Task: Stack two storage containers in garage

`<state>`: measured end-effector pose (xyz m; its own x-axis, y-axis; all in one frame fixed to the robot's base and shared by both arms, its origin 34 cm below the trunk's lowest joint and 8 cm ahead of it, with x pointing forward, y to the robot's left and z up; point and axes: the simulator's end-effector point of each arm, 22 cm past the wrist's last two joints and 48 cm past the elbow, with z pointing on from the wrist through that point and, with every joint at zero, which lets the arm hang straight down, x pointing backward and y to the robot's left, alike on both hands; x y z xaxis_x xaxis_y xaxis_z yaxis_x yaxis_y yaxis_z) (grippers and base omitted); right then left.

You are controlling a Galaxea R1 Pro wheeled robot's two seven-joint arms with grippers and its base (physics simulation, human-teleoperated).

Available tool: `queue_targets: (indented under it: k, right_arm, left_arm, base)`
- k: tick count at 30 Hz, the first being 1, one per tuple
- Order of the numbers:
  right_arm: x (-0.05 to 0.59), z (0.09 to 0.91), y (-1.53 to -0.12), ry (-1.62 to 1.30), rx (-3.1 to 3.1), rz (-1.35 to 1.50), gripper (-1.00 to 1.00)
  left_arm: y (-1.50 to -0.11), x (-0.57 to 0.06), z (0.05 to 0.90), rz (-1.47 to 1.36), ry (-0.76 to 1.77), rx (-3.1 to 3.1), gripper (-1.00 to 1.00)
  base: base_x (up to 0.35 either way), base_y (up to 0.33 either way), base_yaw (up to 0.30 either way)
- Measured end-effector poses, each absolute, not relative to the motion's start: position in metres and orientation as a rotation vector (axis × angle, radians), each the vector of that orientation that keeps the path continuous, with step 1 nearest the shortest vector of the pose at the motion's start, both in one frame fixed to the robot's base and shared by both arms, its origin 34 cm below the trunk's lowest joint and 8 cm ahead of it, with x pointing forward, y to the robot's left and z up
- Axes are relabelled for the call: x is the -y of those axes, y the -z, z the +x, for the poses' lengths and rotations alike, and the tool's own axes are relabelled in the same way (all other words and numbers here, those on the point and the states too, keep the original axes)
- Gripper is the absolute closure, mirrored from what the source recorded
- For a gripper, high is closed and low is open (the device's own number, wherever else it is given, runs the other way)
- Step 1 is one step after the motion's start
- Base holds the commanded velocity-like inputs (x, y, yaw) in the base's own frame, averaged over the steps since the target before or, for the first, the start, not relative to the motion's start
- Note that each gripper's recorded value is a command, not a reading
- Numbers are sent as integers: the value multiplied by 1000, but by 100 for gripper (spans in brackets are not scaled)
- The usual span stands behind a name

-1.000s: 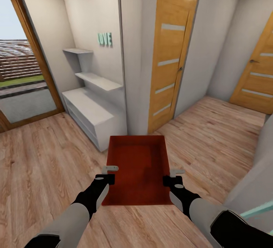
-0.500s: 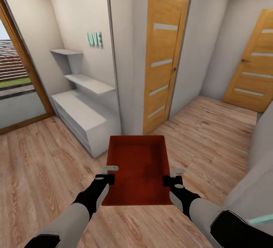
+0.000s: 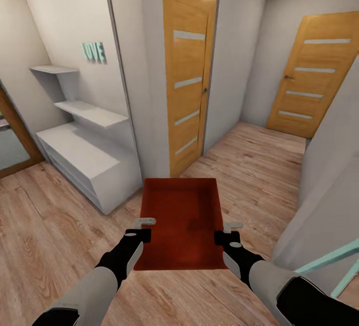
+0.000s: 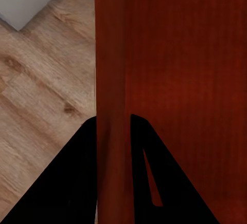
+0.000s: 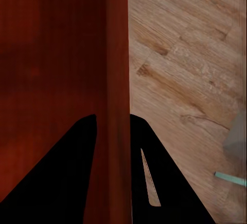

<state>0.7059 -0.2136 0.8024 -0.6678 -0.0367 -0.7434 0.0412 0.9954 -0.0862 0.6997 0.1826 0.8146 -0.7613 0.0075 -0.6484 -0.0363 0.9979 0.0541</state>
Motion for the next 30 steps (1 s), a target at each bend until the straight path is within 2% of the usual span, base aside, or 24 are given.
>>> queue_targets:
  k: [4,22,30]
  right_arm:
    - [214,706,-803,120,-2298,2,100]
    - [214,706,-803,118,-2299,5,100]
    - [213,705,-803,117,-2299,10,100]
  left_arm:
    - [-815,-182,700,-21,-82,-2434,100]
    - [-816,-183,700,-17,-85,-2435,100]
    - [-817,-183,701,-13,-89,-2435,100]
  base:
    - [77,51,-190]
    - [245,208,-10]
    - [252,213,-230]
